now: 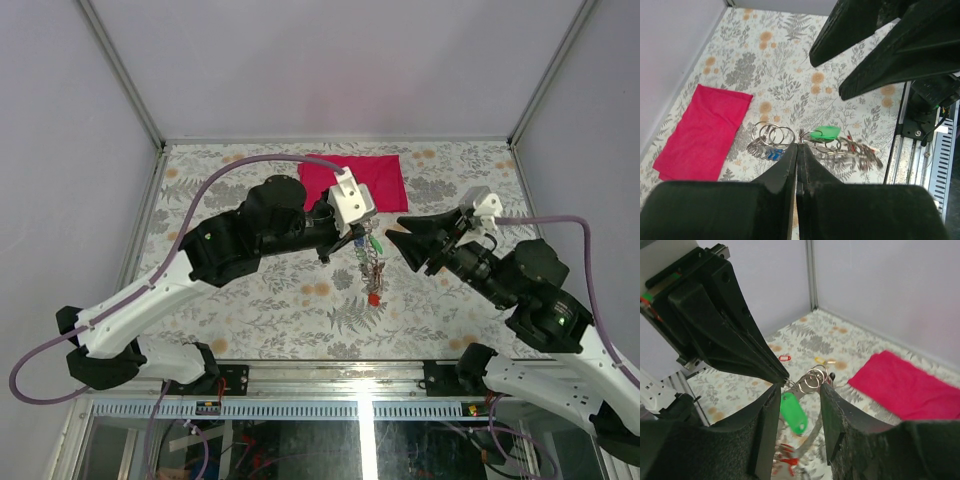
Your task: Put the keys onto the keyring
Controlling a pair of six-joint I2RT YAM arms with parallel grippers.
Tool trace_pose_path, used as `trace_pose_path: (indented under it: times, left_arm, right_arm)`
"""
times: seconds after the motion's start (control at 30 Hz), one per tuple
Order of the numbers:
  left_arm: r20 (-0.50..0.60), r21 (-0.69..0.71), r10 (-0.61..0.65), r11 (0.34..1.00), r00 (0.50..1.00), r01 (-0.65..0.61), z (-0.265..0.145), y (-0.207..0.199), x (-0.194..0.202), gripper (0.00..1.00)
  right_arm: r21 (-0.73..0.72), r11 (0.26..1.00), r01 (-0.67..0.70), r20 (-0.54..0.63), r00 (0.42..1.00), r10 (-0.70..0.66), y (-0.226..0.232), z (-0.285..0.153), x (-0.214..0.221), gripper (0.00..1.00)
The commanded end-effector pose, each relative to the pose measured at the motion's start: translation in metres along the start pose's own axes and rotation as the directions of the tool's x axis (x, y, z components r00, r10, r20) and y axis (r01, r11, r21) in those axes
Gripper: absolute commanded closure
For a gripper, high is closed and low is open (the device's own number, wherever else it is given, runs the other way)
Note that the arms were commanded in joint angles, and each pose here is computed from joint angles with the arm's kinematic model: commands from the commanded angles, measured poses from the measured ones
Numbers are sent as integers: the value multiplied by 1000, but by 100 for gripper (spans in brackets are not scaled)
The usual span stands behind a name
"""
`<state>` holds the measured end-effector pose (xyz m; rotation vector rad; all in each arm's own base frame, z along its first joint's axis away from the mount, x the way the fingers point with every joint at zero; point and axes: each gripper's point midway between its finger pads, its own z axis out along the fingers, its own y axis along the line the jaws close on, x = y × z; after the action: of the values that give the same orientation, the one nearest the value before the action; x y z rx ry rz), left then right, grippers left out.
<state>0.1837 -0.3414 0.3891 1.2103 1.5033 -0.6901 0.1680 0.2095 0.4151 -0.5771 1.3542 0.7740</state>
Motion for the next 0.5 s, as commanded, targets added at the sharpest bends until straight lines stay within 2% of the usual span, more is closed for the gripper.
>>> trace_pose_path:
  times: [0.0,0.2,0.47]
  left_arm:
    - [22,-69,-39,997,999,41,4,13,-5,100]
    - [17,-75,-66,995,998,67,6,15,0,100]
    - [-1,-108,-108,988,994,108,5,24,11,100]
  right_arm:
    - [73,983,-169,-64,983,174,-2,3,-1,56]
    - [127,952,-279,-184,936,299,3,6,7,56]
    - [71,925,-374,-266,886,379,10,21,7,53]
